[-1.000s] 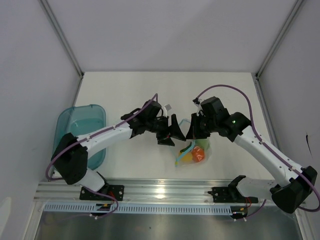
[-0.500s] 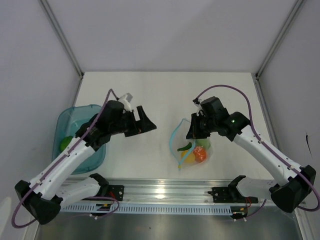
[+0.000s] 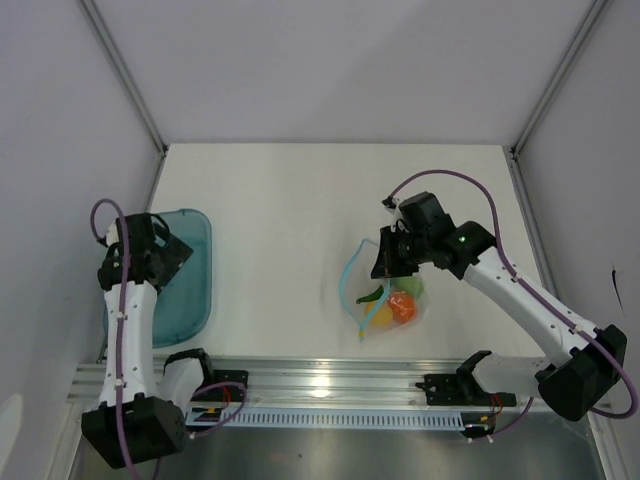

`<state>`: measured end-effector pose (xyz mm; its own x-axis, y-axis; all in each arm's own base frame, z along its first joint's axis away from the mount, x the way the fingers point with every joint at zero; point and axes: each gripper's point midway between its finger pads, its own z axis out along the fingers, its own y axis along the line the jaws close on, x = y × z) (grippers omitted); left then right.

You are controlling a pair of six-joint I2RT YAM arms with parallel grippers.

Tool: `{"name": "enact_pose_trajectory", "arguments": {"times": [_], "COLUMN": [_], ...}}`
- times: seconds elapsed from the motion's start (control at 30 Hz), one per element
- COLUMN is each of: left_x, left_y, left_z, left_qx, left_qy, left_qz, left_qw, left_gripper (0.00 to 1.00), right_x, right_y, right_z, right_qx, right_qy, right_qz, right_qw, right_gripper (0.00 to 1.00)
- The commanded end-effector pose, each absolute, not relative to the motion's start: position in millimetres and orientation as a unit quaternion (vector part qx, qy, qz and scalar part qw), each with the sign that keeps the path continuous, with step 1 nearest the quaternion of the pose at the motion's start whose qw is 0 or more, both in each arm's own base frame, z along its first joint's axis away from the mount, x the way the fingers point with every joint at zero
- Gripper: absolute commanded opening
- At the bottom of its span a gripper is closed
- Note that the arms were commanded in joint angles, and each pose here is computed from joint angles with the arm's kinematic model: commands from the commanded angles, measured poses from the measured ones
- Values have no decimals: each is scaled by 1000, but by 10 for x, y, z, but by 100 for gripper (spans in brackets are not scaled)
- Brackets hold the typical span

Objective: Place the food in the zip-top bag and seal the zipper
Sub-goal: Pick up the fake vegetable from the bin.

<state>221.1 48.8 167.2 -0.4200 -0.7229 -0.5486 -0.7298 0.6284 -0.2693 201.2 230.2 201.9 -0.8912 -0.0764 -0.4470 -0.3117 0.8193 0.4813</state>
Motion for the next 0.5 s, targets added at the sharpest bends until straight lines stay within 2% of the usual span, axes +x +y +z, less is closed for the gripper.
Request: {"name": "enact_pose_trajectory", "arguments": {"times": [0.0, 0.3, 0.47], "left_x": [2070, 1901, 1929], "left_y": [866, 1316, 1460], "left_z": [1533, 1244, 1268], "left_qx": [-473, -591, -622], "left_qy": [826, 759, 730], "left_qz": [69, 106, 121], "left_qw": [297, 252, 256], "left_gripper": [99, 99, 98], "right_x": [2067, 2060, 2063], "right_y": [2374, 2396, 2407], "right_z": [2109, 2115, 2121], "right_qx": [-117, -124, -125], "right_qy": [920, 917, 917], "right_qz": [301, 307, 308], "right_qw": [222, 221, 220], "right_gripper": [0, 0, 0]}}
